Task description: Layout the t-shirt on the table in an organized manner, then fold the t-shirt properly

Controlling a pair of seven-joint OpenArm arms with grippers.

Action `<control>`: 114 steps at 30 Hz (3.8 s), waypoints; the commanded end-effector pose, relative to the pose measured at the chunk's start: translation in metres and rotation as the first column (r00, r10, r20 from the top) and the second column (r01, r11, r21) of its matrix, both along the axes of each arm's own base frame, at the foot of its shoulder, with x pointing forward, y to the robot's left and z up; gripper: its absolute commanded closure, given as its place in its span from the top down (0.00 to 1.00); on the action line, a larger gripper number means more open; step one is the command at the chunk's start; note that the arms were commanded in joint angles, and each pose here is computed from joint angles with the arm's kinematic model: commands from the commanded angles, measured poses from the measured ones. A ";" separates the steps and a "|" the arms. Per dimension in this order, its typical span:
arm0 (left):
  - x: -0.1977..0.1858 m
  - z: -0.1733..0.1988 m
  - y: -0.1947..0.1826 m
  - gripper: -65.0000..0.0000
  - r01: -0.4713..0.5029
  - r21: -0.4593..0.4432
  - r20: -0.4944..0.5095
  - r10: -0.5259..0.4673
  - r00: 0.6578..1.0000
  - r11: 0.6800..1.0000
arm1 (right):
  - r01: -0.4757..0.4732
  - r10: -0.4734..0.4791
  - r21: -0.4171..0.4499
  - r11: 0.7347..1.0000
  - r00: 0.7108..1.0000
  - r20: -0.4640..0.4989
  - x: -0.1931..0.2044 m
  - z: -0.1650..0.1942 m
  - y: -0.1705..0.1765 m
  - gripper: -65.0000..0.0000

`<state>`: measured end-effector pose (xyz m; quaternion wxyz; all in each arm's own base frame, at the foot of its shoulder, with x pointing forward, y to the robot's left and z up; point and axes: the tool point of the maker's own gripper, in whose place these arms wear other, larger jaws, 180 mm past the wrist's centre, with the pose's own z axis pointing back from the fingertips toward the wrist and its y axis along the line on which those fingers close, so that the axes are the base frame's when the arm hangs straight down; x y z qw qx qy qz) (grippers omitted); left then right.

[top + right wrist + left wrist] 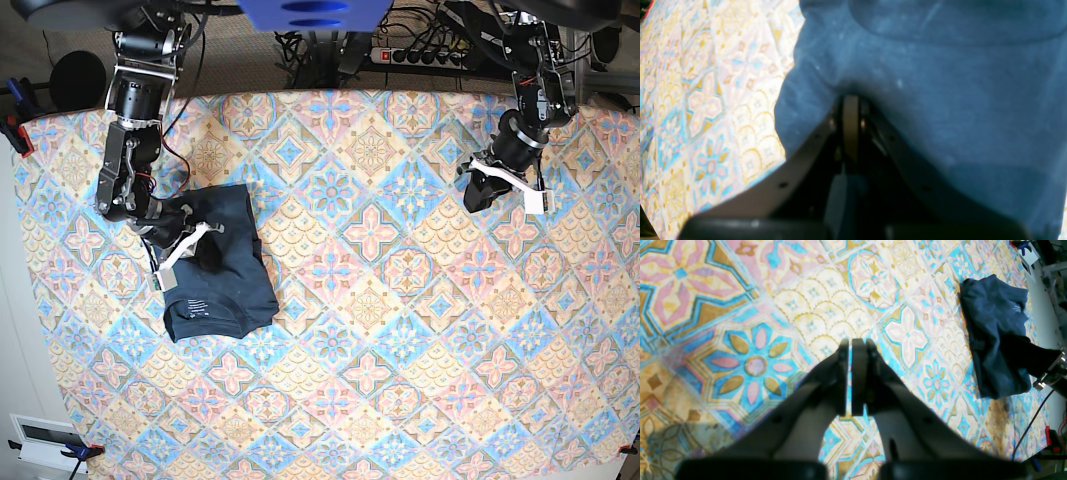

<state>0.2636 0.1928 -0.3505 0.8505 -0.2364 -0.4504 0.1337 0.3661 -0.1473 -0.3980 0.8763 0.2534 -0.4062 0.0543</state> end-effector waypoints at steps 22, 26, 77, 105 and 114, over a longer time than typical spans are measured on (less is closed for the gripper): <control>0.005 0.011 0.001 0.00 0.003 -0.002 0.043 -0.003 0.999 1.000 | -0.147 0.147 0.015 0.989 0.989 -0.004 -0.013 -0.002 0.056 0.00; 0.005 0.011 0.001 0.00 0.003 -0.002 0.043 -0.003 0.999 1.000 | -0.147 0.147 0.008 0.989 0.989 0.016 -0.014 0.004 0.055 0.00; -0.246 -0.062 0.068 0.00 0.057 0.340 -0.521 0.137 0.842 0.939 | -0.035 -0.120 -0.266 0.963 0.830 -0.545 -0.348 -0.025 -0.104 0.00; -0.295 -0.257 -0.029 0.00 0.251 0.192 -0.670 -0.060 0.740 0.949 | -0.054 -0.122 -0.212 0.976 0.669 -0.733 -0.385 -0.176 -0.082 0.00; -0.288 -0.288 -0.049 0.00 0.320 0.201 -0.627 -0.129 0.768 0.926 | 0.012 -0.100 -0.124 0.992 0.676 -0.730 -0.384 -0.210 -0.043 0.00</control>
